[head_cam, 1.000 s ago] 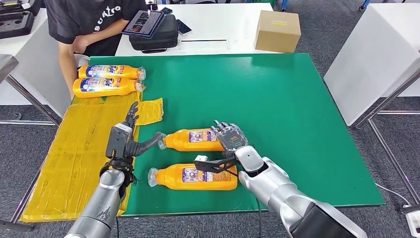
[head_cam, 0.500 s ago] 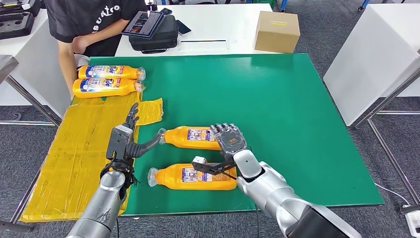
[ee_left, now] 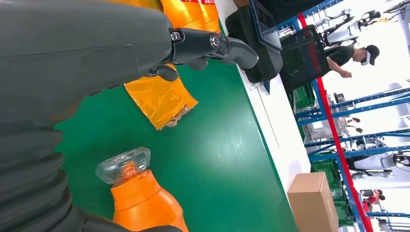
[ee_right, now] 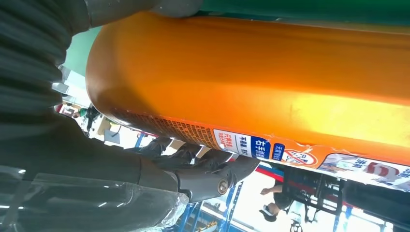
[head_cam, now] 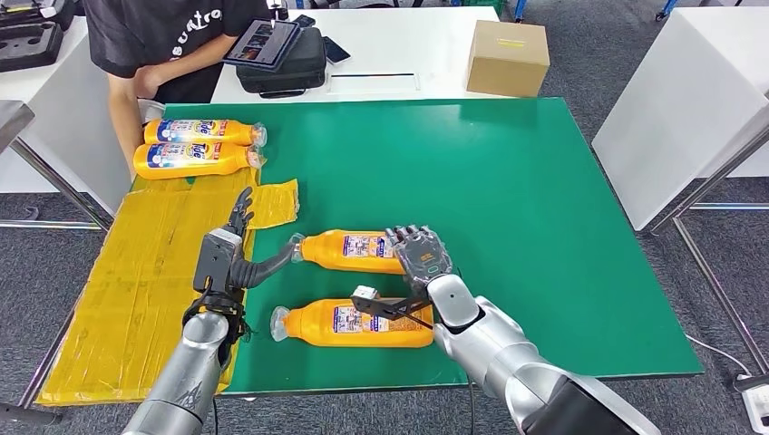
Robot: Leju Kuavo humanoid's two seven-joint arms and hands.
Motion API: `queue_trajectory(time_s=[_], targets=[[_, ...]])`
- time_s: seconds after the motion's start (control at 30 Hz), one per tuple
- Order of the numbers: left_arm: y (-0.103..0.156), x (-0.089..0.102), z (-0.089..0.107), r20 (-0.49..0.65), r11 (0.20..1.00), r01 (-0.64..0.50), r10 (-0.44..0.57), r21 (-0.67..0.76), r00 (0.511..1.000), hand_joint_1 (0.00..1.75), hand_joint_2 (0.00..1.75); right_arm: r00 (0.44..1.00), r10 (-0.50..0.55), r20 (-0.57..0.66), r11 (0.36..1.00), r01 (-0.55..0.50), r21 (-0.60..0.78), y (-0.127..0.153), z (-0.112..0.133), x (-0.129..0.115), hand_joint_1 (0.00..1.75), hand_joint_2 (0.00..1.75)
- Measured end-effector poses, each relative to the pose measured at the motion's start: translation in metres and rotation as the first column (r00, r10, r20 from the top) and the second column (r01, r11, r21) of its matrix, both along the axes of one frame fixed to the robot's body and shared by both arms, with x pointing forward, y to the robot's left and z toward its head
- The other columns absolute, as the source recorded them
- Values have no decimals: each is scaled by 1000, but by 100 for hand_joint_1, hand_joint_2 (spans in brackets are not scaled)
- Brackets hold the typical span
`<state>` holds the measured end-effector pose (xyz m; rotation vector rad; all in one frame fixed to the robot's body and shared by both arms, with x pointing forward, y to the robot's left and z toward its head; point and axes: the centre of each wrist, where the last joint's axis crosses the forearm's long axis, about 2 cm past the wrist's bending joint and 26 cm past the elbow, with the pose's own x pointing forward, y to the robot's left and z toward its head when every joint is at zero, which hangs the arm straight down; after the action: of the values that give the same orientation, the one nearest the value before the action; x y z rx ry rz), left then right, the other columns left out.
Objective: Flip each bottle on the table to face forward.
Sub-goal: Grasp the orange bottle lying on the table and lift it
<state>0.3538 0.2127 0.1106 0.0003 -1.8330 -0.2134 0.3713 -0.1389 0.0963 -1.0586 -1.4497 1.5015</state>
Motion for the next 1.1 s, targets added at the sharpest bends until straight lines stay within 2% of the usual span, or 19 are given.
queue_trajectory(time_s=[0.17, 0.37, 0.73, 1.0, 1.1], targets=[[1, -2, -1, -5, 1000, -12, 12, -1, 1000, 0, 175, 999, 27, 36, 988, -32, 154, 0, 0, -3, 175, 175], [2, -12, -5, -13, 1000, -27, 27, -4, 1000, 0, 175, 992, 16, 126, 909, -67, 412, 5, 21, -9, 175, 175], [3, -20, -5, -4, 999, -32, 32, -3, 999, 0, 175, 941, -79, 328, 776, -149, 613, -15, 59, -35, 175, 175], [2, -18, 1, 11, 1000, -22, 22, -20, 1000, 0, 175, 940, -127, 316, 679, -150, 718, -21, 62, -32, 175, 175], [-2, -17, 6, -9, 997, 36, -37, -74, 999, 0, 175, 968, -50, 248, 583, -173, 794, -16, 59, -27, 175, 175]])
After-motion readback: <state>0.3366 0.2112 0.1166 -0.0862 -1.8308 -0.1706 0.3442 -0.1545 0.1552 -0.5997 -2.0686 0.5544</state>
